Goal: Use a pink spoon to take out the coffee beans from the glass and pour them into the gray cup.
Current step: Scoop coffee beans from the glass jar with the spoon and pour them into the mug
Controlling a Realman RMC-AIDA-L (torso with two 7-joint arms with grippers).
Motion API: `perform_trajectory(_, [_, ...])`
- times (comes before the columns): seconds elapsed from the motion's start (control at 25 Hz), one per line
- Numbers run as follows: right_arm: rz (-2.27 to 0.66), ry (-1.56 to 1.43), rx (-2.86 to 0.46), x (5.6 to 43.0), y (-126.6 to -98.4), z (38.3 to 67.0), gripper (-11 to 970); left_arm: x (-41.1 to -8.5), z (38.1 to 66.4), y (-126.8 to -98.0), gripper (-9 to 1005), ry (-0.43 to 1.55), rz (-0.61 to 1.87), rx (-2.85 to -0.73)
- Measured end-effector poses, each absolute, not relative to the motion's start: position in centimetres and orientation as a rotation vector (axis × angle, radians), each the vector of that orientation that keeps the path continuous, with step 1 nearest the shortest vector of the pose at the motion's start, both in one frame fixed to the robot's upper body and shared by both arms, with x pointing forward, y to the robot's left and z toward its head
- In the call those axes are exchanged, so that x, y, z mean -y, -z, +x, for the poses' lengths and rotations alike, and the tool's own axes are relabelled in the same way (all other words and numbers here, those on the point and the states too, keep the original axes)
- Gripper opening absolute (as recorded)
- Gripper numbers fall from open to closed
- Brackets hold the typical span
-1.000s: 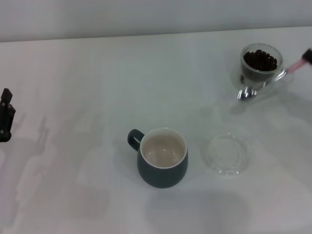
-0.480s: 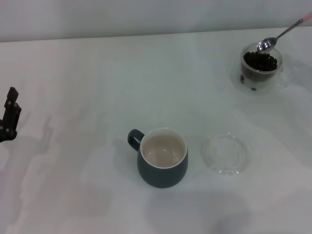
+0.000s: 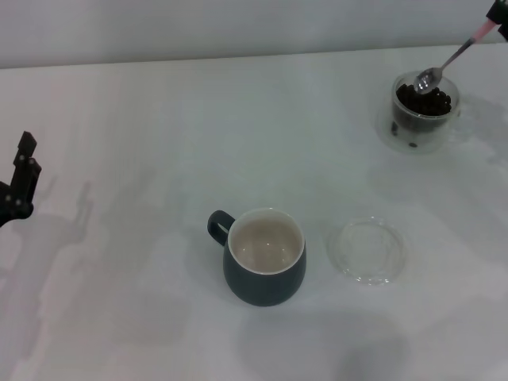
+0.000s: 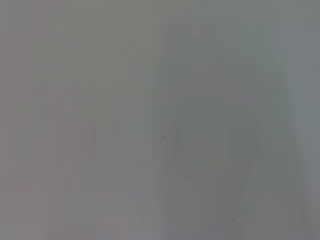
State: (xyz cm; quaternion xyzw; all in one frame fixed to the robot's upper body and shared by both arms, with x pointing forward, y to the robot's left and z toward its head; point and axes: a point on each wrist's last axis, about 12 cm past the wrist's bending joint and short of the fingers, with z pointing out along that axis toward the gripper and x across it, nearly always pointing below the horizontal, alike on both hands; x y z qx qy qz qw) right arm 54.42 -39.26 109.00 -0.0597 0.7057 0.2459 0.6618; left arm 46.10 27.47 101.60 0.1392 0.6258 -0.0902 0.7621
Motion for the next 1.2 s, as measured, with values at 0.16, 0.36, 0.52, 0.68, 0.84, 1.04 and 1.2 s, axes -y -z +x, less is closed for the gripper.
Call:
perform_trajectory(0.16, [-0.182, -0.497, -1.622, 39.2, -108.6, 54.6, 145, -27.4, 46.2, -101.6, 507, 0.196, 0.303, -1.359])
perform_trajectory(0.36, [-0.203, -0.446, -1.648, 39.2, -108.1, 54.6, 145, -27.4, 46.3, -101.7, 507, 0.195, 0.309, -1.357])
perform_trajectory(0.52, [-0.183, -0.421, -1.671, 39.1, -107.6, 54.7, 146, -27.5, 46.3, -101.7, 506, 0.194, 0.311, -1.358])
perform_trajectory(0.68, [-0.167, -0.406, -1.687, 38.9, -107.1, 54.7, 146, -27.6, 46.3, -101.7, 506, 0.193, 0.312, -1.359])
perform_trajectory(0.84, [-0.097, -0.434, -1.695, 38.9, -106.9, 54.7, 146, -27.6, 46.3, -101.7, 506, 0.192, 0.313, -1.360])
perform_trajectory(1.04, [0.043, -0.504, -1.718, 38.8, -106.5, 54.9, 145, -27.6, 46.2, -101.6, 507, 0.188, 0.315, -1.361])
perform_trajectory(1.2, [0.156, -0.570, -1.735, 38.8, -106.4, 55.1, 146, -27.6, 46.2, -101.6, 507, 0.188, 0.317, -1.362])
